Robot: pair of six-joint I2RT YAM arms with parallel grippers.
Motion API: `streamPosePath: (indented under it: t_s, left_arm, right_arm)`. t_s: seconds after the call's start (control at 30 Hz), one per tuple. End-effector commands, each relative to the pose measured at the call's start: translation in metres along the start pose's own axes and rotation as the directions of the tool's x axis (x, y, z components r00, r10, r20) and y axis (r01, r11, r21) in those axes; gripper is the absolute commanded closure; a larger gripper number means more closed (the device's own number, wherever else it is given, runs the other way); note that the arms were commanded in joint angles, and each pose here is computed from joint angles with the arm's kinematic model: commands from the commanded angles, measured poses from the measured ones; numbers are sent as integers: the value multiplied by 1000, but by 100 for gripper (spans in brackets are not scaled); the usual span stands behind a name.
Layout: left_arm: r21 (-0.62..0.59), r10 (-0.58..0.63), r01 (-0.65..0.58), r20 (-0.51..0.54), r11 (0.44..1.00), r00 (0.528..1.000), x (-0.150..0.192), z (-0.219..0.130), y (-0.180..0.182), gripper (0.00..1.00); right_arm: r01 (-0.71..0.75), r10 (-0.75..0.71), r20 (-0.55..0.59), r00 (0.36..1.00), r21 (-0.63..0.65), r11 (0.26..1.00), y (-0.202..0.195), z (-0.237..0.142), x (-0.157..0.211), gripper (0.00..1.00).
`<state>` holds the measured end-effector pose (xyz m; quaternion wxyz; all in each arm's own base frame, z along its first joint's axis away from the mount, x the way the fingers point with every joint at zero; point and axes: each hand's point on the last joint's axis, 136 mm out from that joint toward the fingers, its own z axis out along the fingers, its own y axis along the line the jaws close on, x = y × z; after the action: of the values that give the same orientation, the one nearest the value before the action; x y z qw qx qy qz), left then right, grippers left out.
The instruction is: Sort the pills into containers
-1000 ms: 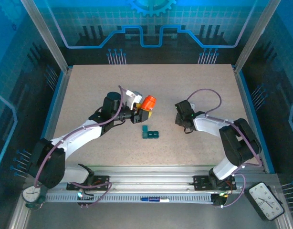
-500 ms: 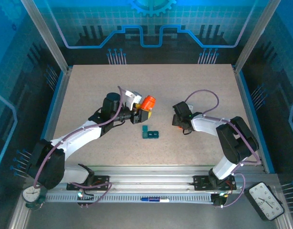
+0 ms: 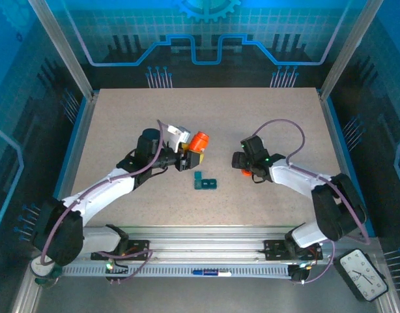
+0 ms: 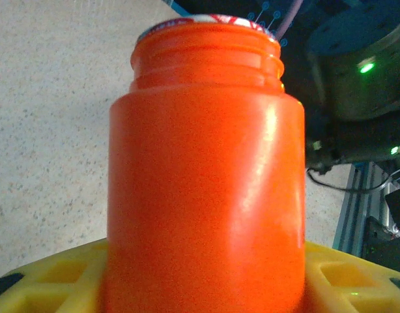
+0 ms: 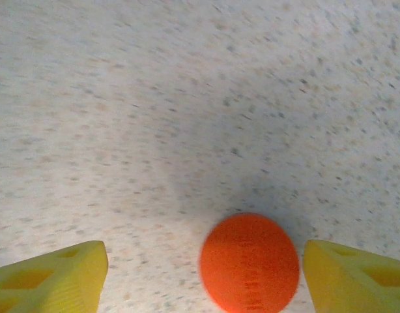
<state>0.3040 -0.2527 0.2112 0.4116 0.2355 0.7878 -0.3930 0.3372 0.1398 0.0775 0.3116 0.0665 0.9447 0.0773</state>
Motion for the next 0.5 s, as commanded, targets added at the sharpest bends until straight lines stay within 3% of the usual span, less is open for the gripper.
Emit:
streamPosePath:
  t_s: [0.0,0.47]
  left_arm:
    - [-30,-21,20,-33,999,999,10,-9,2,100]
    - [-89,-169,155,-179,984,969,65,-27,2,100]
  right_arm:
    - [88,-89,-2,996,-144,986,27,-14,3,20]
    - [161,-184,-46,982,-317,935,60,-20,24,19]
